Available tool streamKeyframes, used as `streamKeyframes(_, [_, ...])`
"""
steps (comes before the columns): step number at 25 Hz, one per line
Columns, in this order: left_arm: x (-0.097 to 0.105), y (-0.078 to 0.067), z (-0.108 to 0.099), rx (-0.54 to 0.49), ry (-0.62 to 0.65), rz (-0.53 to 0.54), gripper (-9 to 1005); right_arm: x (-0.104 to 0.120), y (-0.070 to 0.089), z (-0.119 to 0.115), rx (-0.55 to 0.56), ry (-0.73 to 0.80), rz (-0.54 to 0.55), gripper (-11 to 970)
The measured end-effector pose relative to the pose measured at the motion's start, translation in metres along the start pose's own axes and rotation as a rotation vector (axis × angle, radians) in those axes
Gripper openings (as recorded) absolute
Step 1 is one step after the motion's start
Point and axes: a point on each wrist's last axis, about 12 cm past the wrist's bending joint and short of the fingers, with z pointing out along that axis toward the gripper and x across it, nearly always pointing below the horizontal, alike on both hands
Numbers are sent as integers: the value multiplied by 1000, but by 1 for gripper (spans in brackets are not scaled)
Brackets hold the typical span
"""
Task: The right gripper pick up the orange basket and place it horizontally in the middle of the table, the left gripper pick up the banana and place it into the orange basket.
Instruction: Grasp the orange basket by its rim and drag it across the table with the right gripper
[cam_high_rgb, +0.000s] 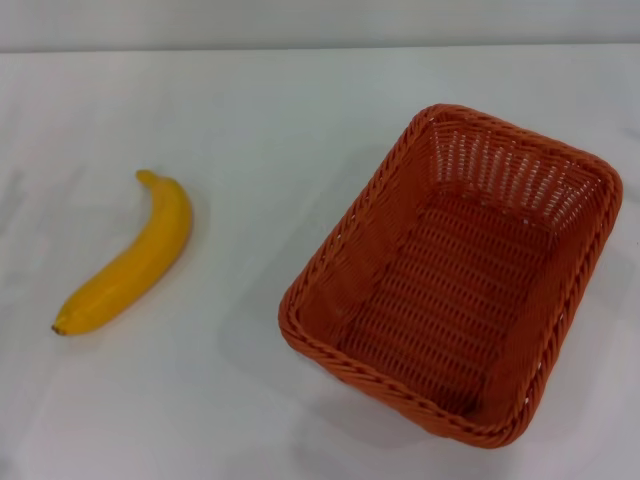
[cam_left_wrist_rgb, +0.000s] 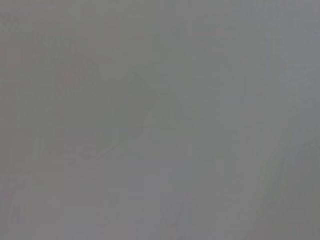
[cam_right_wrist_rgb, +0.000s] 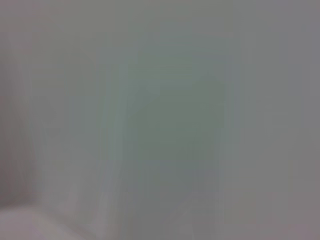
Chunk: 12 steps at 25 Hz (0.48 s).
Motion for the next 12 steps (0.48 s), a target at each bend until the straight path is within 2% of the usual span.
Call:
streamKeyframes(6, [2,1,-6,1,13,-17,847,-58,-9,70,-194,354,11,770])
streamKeyframes(10, [3,-1,-6,18,26,-14,847,-84,-5,110,-266,537,-30,765])
streamKeyframes(12, [2,-3,-5,38,24,-16,847,-91,-4,121,-275,601,-33,763])
